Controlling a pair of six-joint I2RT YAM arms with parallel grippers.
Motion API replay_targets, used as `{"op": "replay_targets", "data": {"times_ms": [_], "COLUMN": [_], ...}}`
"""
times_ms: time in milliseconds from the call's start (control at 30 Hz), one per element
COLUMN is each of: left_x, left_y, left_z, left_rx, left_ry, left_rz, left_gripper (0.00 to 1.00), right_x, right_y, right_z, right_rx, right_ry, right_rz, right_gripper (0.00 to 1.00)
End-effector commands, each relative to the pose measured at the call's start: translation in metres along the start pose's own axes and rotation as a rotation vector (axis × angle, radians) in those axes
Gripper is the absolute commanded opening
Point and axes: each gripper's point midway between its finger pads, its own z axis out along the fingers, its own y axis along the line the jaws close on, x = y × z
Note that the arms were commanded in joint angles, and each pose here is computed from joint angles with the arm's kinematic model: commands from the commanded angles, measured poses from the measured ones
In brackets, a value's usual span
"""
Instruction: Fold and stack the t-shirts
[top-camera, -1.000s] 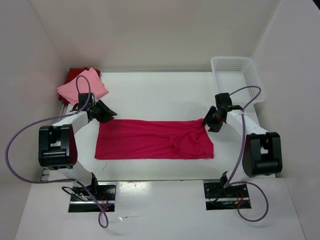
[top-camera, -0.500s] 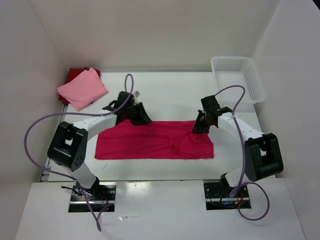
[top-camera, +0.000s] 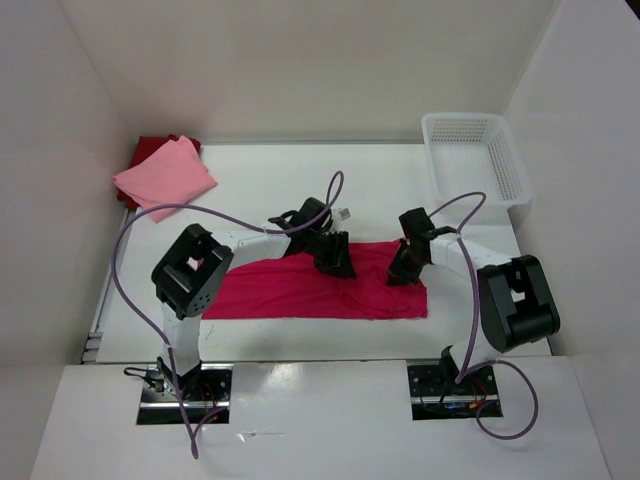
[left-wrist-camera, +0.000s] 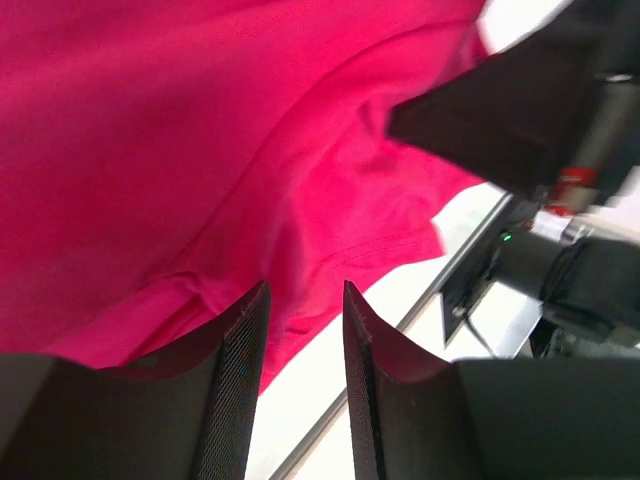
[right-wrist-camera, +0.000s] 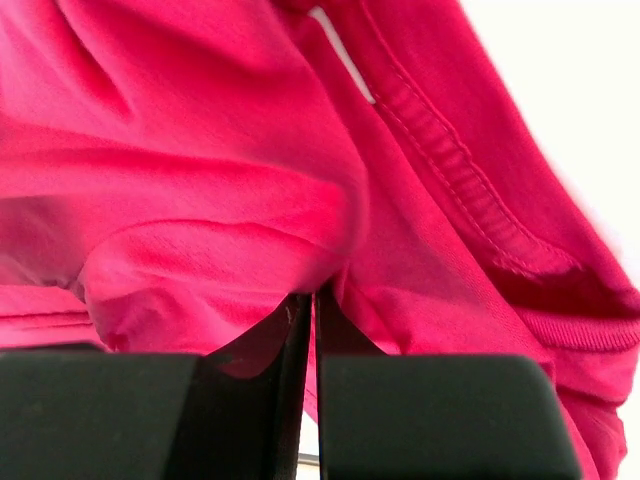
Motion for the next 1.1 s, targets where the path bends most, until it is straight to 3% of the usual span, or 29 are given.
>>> {"op": "replay_targets", "data": {"times_ms": [0,100,267,367,567,733,900,1000,1067], "left_x": [0.011,0.028,0.059,0.068,0.084,0.088,0.082,0.081,0.071], "left_y": [-0.001,0.008,0.024,0.032,0.047,0.047,0.032,0.026,0.018], "left_z": [0.005,0.011,0.017,0.017,0.014,0.007,0.001,-0.007,-0.012], "left_rx": [0.033,0.029,0.000,-0.015,-0.051,-0.060,-0.005,0.005,0.000], "left_ry": [0.070,0.125,0.212,0.239,0.283,0.277,0.244,0.232,0.197], "left_rz": [0.048,0.052,0.046,0.053,0.058,0.060,0.095,0.126,0.147], "left_gripper": [0.43,0.43,0.44,0.44,0.44,0.44,0.48,0.51,0.54], "right_x": [-0.010,-0.018,-0.058,-0.087,-0.116,-0.125,-0.134,-0.145,-0.152], "right_y": [-0.003,-0.001,0.017,0.040,0.046,0.030,0.014,0.025,0.039], "right_z": [-0.009,-0.018,-0.041,-0.049,-0.016,0.006,0.011,-0.008,-0.039], "right_rx": [-0.004,-0.010,-0.077,-0.133,-0.093,-0.020,0.036,-0.002,-0.064], "right_ry": [-0.068,-0.094,-0.172,-0.231,-0.236,-0.233,-0.258,-0.309,-0.363], "right_rz": [0.060,0.082,0.062,0.041,0.020,0.046,0.070,0.044,0.038], "right_gripper": [0.08,0.10,0.27,0.28,0.35,0.35,0.23,0.22,0.27]}}
